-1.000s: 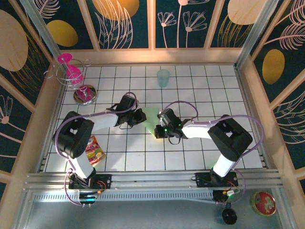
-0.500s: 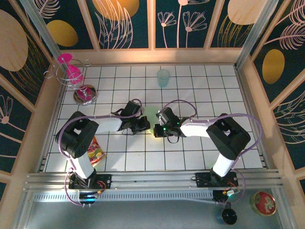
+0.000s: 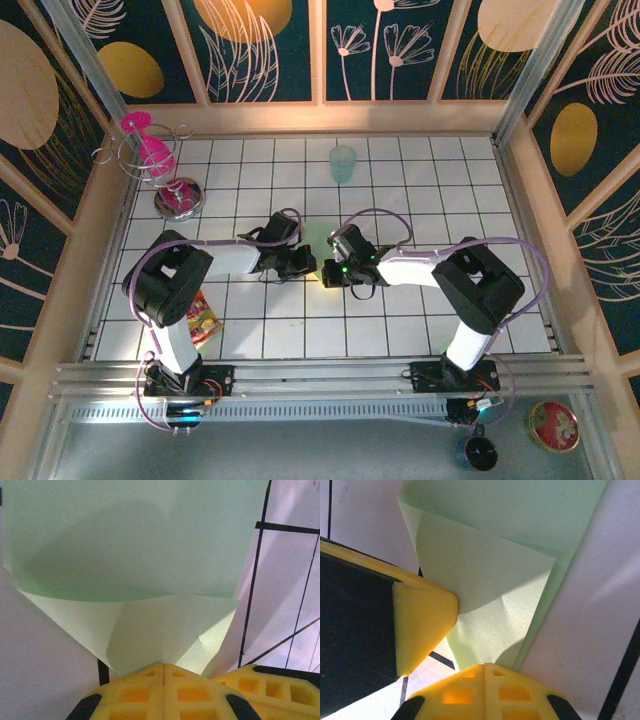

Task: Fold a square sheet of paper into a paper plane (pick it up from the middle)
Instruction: Third fold the triangle at the center of the table.

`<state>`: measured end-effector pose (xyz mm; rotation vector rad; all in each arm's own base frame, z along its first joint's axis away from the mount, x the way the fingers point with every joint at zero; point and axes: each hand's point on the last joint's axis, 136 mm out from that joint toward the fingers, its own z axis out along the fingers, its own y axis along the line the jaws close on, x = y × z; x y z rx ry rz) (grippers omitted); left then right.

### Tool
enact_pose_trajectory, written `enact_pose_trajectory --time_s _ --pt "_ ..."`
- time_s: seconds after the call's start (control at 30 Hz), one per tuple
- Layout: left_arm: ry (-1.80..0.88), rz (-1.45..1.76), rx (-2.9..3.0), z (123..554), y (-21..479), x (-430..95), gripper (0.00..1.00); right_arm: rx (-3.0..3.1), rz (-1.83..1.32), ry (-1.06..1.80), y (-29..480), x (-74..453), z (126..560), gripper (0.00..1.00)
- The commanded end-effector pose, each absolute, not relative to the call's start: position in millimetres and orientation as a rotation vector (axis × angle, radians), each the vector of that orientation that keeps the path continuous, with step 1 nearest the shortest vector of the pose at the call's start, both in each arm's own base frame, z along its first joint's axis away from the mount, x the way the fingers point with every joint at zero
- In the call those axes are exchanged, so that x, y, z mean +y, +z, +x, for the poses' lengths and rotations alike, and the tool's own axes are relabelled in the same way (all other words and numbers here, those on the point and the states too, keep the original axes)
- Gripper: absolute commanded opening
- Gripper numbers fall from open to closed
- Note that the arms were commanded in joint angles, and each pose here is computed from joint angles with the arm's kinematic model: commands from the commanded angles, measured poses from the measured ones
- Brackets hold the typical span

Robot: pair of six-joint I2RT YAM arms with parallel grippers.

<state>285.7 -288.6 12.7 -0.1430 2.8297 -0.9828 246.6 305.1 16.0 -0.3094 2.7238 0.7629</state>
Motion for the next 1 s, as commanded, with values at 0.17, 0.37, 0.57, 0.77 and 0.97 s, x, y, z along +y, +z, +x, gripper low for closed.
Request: enact_pose_trajectory --time_s 0.17,0.37,0.57,0.77,0.97 --pt "-0.796 -0.322 2.837 312.3 -8.3 -242.7 0.08 2.929 -0.261 0.423 -36.5 251.4 224.2 0.00" --pt "-0.735 -0.375 2.830 332.5 -18.2 -213.6 0.10 2.930 -0.257 0.408 -37.8 248.3 224.4 0.00" --pt "-0.706 -0.413 2.797 356.3 -17.6 -185.6 0.12 2.887 -0.284 0.450 -29.4 252.8 229.2 0.00" --pt "-0.699 -0.334 2.746 377.6 8.8 -184.9 0.15 2.738 -0.394 0.570 4.1 272.1 246.3 0.00" --pt "-0.839 -0.354 2.663 369.4 43.0 -193.0 0.20 2.515 -0.297 0.845 76.9 308.0 271.3 0.11"
